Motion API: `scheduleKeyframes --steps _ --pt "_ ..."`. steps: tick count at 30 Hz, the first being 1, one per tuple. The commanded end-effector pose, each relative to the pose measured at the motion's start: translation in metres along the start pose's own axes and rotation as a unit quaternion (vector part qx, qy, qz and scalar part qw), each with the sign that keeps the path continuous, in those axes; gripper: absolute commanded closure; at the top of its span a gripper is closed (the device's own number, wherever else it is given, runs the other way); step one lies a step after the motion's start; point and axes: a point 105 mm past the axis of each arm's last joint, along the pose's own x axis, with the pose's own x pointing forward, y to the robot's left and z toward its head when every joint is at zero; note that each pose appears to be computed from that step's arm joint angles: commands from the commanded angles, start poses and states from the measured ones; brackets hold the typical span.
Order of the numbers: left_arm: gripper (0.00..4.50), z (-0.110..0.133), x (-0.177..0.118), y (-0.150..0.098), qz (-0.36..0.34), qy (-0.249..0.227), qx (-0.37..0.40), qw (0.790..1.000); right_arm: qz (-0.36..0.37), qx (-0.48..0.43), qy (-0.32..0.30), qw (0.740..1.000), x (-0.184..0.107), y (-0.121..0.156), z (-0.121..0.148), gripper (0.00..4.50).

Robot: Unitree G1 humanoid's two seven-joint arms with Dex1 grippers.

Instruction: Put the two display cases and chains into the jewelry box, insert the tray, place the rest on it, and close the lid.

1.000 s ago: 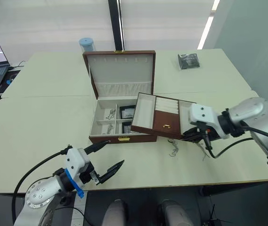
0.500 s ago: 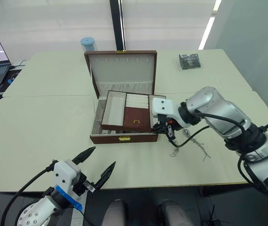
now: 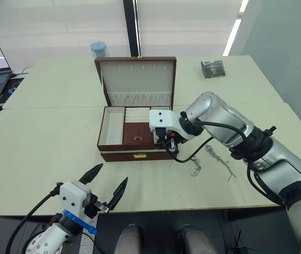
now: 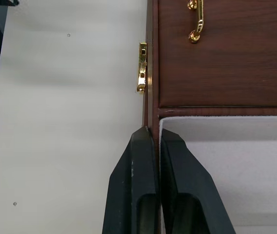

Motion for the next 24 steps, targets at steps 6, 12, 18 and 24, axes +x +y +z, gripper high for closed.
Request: scheduleKeyframes --steps 6,12,18,24 --pt "0.00 0.011 0.002 -0.003 -0.006 -0.027 0.010 1.000 -0.010 -0.003 0.001 1.000 -0.008 -0.006 0.012 4.49" --pt "0.00 0.010 0.003 -0.003 -0.010 -0.027 0.010 1.000 -0.008 0.004 0.012 1.000 -0.006 -0.006 0.005 4.49" --pt "0.00 0.009 0.004 -0.003 -0.014 -0.025 0.009 1.000 -0.007 0.020 0.017 1.000 0.000 -0.006 0.000 4.49" --pt "0.00 0.008 0.004 -0.004 -0.018 -0.023 0.007 1.000 -0.014 0.026 0.016 0.999 0.003 -0.011 -0.001 4.49"
